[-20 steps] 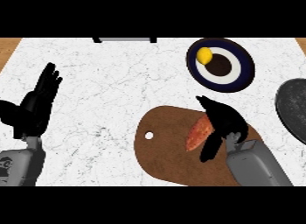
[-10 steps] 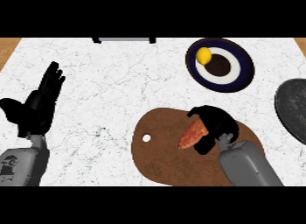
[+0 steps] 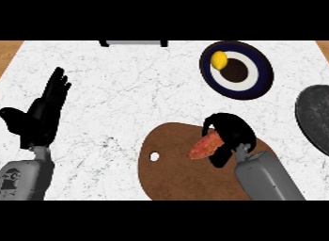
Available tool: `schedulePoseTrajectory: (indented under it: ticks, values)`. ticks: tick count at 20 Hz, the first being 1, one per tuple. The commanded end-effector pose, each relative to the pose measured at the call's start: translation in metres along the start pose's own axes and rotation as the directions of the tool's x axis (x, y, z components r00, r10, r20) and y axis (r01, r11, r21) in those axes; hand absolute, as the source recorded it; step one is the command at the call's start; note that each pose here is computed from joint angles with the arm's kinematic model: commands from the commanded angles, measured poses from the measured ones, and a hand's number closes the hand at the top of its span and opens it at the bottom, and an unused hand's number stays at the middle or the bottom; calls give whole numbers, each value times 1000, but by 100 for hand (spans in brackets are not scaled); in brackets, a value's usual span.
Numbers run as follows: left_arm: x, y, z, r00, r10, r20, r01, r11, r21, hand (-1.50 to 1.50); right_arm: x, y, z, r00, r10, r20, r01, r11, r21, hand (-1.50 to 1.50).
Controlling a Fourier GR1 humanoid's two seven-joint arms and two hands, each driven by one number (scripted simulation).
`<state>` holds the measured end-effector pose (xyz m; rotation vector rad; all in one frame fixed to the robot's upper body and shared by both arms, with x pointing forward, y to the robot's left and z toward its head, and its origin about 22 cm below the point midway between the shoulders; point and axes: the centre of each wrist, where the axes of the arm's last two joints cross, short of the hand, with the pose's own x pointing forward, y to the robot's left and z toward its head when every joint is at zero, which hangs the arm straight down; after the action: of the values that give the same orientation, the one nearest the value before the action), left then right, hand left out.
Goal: Pick the sweet potato from the cutting board and place it in the pan
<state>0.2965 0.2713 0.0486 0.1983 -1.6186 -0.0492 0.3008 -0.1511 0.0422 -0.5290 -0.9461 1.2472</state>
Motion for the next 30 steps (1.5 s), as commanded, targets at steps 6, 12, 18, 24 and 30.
schedulePoseTrajectory:
  ticks: [6, 12, 18, 24, 30]
  values:
    - [-13, 0, 12, 1000, -11, -10, 11, 1000, 28, 0, 7, 83, 72, 997, 52, -53, -55, 997, -62, 150]
    - [-4, 14, 6, 1000, -12, -6, 12, 999, 39, 0, 16, 38, 114, 996, 86, -36, -93, 867, -490, 150]
    - [9, 1, 4, 1000, 11, -9, -11, 1000, 4, 0, 8, 4, 160, 1000, -18, -20, 0, 744, -669, 150]
    - [-12, 11, 2, 1000, 9, 5, -9, 1000, 8, 0, -8, -26, 161, 988, -155, 13, 108, 626, -772, 150]
    - [-5, 2, -4, 1000, 10, 10, -10, 1000, 6, 0, -68, -61, 150, 930, -344, 130, 300, 506, -809, 150]
